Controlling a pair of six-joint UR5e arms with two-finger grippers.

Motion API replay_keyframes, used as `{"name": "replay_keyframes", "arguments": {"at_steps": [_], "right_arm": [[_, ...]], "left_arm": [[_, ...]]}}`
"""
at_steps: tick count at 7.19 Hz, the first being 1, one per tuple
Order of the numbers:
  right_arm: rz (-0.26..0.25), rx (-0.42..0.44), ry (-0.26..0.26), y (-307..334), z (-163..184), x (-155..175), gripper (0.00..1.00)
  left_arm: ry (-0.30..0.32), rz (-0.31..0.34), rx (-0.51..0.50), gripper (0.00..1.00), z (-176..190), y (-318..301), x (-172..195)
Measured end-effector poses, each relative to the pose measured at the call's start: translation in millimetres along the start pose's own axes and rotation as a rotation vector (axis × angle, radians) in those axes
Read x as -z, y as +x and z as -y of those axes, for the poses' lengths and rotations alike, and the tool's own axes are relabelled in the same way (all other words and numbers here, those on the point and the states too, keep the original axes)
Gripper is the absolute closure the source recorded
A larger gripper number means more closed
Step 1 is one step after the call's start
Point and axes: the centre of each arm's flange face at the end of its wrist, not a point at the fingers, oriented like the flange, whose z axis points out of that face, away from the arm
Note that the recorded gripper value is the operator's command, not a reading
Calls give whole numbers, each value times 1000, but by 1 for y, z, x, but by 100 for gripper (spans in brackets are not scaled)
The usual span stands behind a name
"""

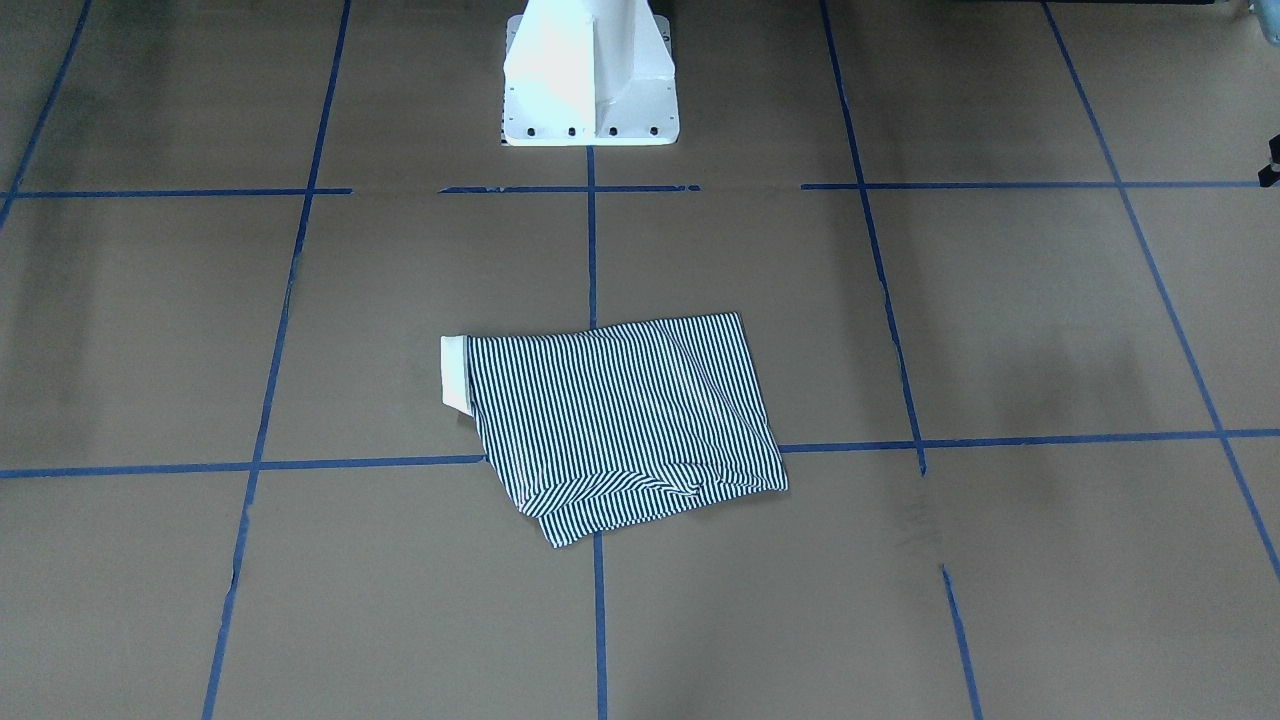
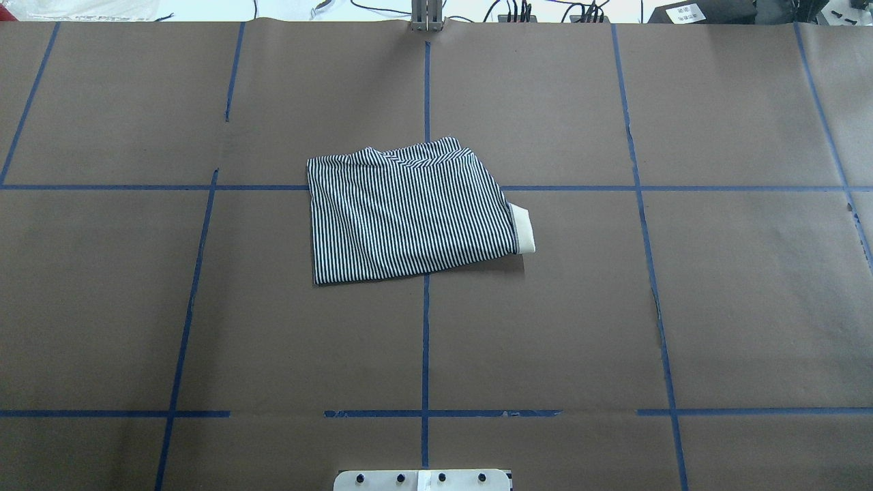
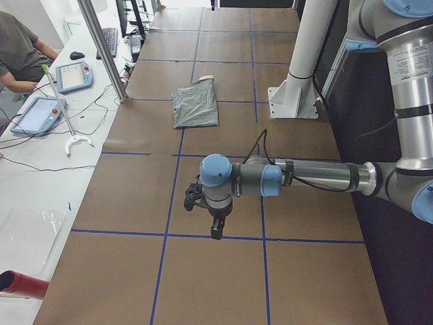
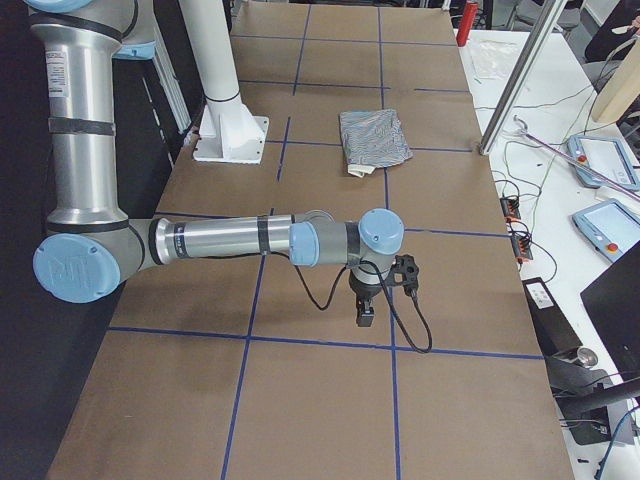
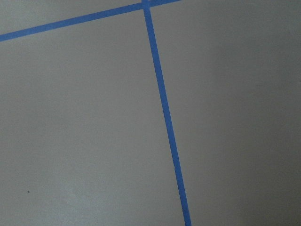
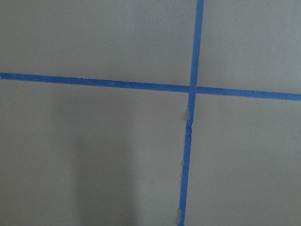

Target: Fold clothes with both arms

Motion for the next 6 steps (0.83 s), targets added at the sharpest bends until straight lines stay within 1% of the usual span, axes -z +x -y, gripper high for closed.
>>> {"name": "replay_keyframes", "arguments": {"at_steps": [3,6], "right_arm": [[-4,-1,2,0,0,0,0],[-6,3,16,-3,4,7,0]], "left_arm": [[3,-3,4,0,4,0,0],[16,-1,-7,0,15,2,5]]}}
